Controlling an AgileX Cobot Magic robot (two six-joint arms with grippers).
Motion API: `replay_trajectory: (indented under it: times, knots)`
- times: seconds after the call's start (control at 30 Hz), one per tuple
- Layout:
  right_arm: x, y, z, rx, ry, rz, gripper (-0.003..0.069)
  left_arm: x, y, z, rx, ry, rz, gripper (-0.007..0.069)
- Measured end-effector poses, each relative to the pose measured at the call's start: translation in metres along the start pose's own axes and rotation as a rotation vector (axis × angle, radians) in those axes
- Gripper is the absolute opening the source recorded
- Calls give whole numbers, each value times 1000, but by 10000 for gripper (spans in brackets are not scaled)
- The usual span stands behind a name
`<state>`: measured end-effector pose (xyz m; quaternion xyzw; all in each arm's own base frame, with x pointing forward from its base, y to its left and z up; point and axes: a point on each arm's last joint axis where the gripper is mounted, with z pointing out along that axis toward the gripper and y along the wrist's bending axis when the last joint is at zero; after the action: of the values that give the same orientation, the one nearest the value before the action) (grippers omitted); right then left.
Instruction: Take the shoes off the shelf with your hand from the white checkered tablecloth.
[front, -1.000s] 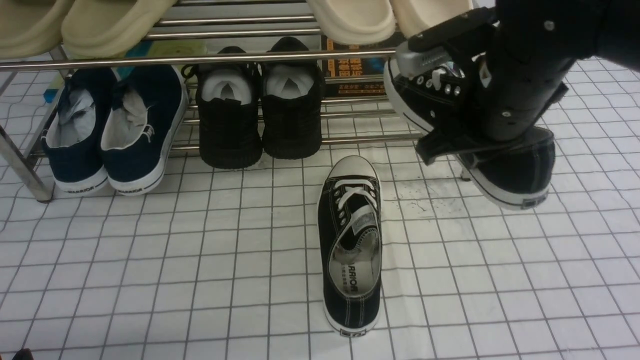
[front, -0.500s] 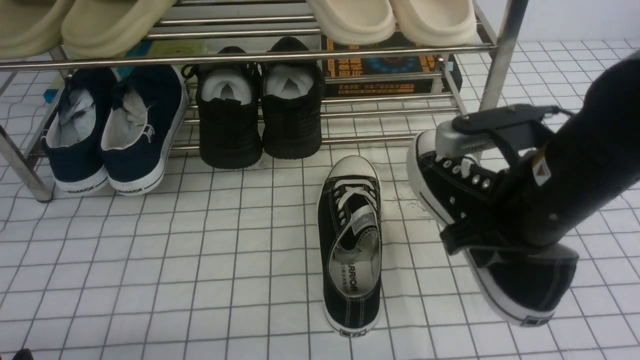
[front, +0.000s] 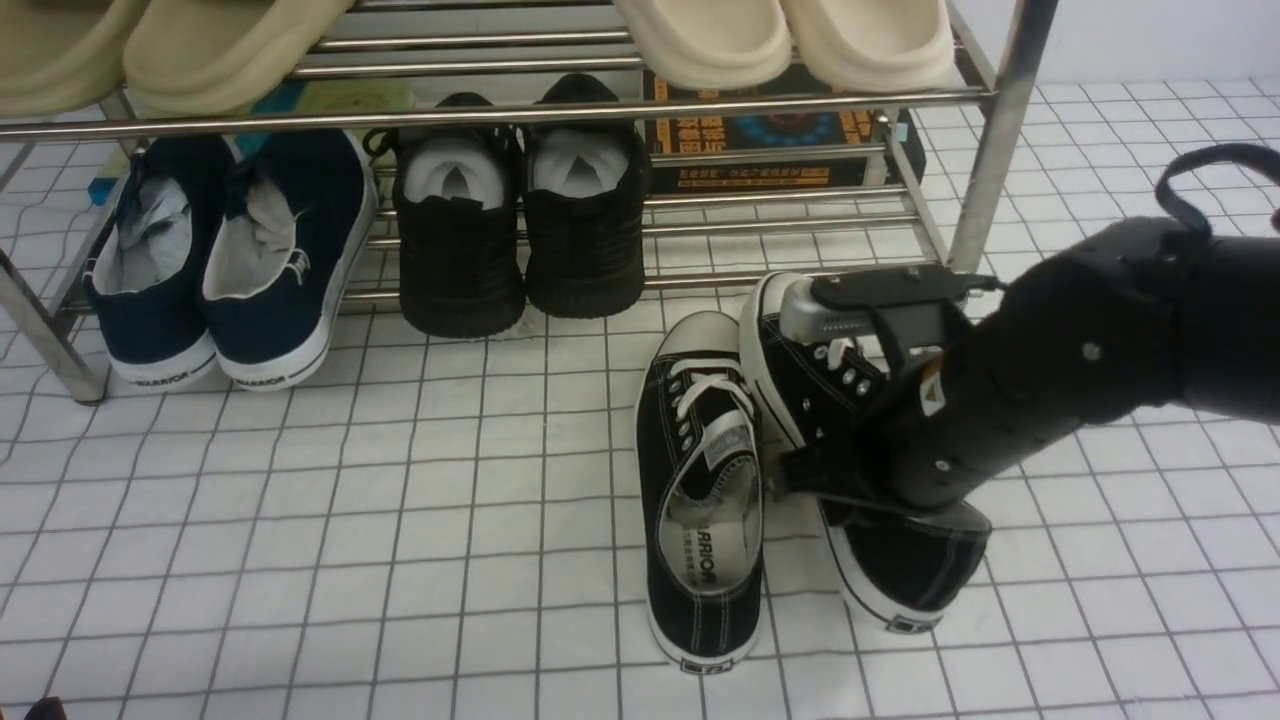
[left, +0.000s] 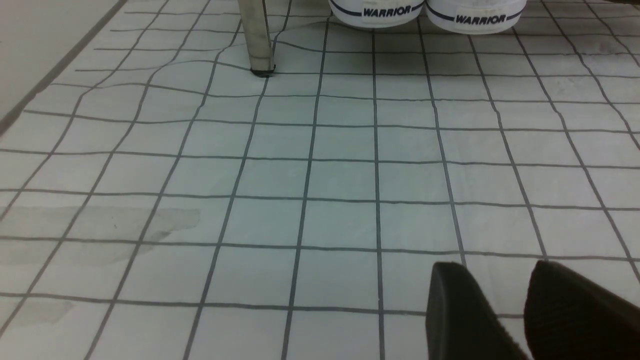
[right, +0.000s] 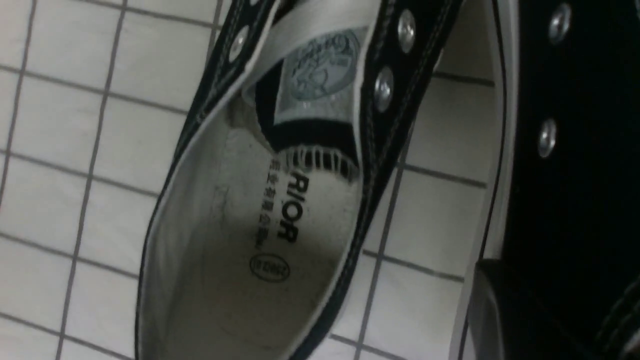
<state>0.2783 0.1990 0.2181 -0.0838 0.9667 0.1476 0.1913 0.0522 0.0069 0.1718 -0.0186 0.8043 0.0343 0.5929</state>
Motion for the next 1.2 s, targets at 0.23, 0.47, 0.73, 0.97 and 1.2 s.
replay_trajectory:
  times: [0.23, 0.47, 0.73, 0.97, 1.2]
  knots:
    - [1, -2, 16, 11, 22, 69, 19, 0, 0, 0, 0, 0, 1, 240]
    - [1, -2, 16, 12, 23, 111, 21, 0, 0, 0, 0, 0, 1, 240]
    - [1, -3, 15, 36, 16, 173, 25, 0, 0, 0, 0, 0, 1, 240]
    - [1, -7, 5, 99, -10, 210, 31, 0, 0, 0, 0, 0, 1, 240]
    - [-6, -10, -27, 130, -127, 200, 31, 0, 0, 0, 0, 0, 1, 240]
